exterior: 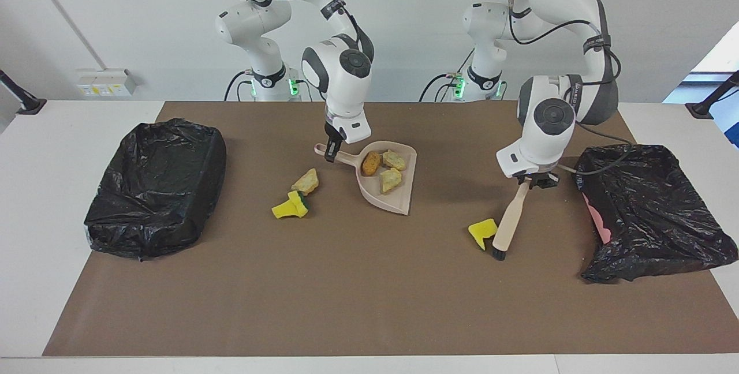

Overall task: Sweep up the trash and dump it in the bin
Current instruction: 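Sweep the yellow sponge into the dustpan with the left gripper's brush, then carry the dustpan with the right gripper over the black trash bag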

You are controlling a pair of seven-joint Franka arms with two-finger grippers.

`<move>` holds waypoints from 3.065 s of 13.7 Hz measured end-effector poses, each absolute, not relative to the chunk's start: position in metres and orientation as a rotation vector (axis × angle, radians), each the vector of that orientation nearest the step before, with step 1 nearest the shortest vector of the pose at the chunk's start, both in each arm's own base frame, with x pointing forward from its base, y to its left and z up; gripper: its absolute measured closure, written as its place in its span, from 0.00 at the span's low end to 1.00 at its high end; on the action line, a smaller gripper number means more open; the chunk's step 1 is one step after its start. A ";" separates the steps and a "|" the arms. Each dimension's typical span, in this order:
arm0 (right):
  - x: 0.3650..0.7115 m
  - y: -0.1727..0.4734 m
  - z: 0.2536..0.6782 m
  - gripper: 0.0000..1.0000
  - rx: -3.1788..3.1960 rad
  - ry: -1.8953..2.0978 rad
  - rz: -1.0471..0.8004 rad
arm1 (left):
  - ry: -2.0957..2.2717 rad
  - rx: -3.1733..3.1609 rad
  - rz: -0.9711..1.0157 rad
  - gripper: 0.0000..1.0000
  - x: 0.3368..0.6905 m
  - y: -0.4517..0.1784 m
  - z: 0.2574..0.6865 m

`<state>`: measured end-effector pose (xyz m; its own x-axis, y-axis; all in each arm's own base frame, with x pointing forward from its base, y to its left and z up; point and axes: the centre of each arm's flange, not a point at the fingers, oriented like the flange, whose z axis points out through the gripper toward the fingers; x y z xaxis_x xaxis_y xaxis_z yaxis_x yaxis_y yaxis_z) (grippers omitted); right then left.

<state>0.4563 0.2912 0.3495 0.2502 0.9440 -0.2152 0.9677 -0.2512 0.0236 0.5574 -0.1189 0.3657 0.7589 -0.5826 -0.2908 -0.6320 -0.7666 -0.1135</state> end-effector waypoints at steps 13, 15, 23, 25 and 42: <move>0.456 0.291 0.349 0.67 2.361 1.820 -0.236 | 1.037 -2.721 0.407 0.74 0.397 -0.308 0.374; 0.456 0.291 0.349 0.67 2.361 1.820 -0.236 | 1.011 -2.716 0.426 0.74 0.388 -0.314 0.378; 0.458 0.290 0.351 0.67 2.365 1.816 -0.232 | 0.932 -2.774 0.532 0.74 0.345 -0.295 0.461; 0.465 0.280 0.357 0.67 2.381 1.794 -0.241 | 0.780 -2.808 0.504 0.74 0.335 -0.290 0.479; 0.494 -0.113 0.564 0.67 2.548 1.674 -0.145 | 0.023 -3.008 0.323 0.74 0.150 -0.394 0.367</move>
<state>0.4940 -0.1130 0.5635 0.3948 0.9098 -0.1282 0.9183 -0.3953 0.0228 0.1499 -0.3940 0.3669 0.9772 -0.0027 -0.2123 -0.0275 -0.9931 -0.1139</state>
